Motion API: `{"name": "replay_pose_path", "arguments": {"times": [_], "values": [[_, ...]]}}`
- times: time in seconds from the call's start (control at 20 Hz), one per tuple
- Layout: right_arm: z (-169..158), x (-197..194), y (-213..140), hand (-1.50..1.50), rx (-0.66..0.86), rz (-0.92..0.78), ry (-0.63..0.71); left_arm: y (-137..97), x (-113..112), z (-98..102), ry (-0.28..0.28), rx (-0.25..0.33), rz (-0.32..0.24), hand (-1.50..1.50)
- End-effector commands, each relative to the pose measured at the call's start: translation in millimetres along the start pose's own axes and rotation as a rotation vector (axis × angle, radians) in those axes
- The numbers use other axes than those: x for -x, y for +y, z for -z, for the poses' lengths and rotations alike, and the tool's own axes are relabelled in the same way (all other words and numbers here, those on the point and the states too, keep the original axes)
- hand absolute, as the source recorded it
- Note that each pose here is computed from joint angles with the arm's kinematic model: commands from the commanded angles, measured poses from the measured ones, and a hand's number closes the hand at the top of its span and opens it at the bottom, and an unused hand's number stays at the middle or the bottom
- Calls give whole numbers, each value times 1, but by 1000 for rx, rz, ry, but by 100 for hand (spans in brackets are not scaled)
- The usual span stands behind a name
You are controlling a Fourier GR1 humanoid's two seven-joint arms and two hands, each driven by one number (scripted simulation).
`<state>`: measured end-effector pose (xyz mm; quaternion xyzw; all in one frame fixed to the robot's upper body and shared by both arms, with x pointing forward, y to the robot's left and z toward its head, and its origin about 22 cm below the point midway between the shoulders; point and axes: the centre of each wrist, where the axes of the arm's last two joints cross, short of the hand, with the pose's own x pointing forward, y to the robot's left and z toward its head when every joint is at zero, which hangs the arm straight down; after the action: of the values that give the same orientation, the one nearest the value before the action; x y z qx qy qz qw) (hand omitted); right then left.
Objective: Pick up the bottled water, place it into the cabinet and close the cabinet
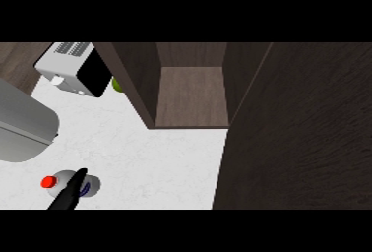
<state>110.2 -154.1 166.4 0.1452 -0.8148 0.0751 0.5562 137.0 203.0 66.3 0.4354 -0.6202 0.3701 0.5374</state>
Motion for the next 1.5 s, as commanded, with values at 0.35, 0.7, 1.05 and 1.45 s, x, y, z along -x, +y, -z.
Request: {"name": "replay_pose_path", "arguments": {"times": [0.35, 0.7, 1.05, 1.45], "values": [[-7, -25, -3, -150, 41, -81, -58, -20, 40, 2, 46, 24, 32, -150], [-10, -17, 0, -150, 37, -75, -58, -34, 51, 14, 63, 20, 26, -150], [-14, -20, 1, -150, 35, -72, -63, -51, 71, 13, 94, 40, 30, -150], [-19, -14, 1, -150, 32, -94, -44, -49, 104, 33, 106, 14, 41, -150]]}}
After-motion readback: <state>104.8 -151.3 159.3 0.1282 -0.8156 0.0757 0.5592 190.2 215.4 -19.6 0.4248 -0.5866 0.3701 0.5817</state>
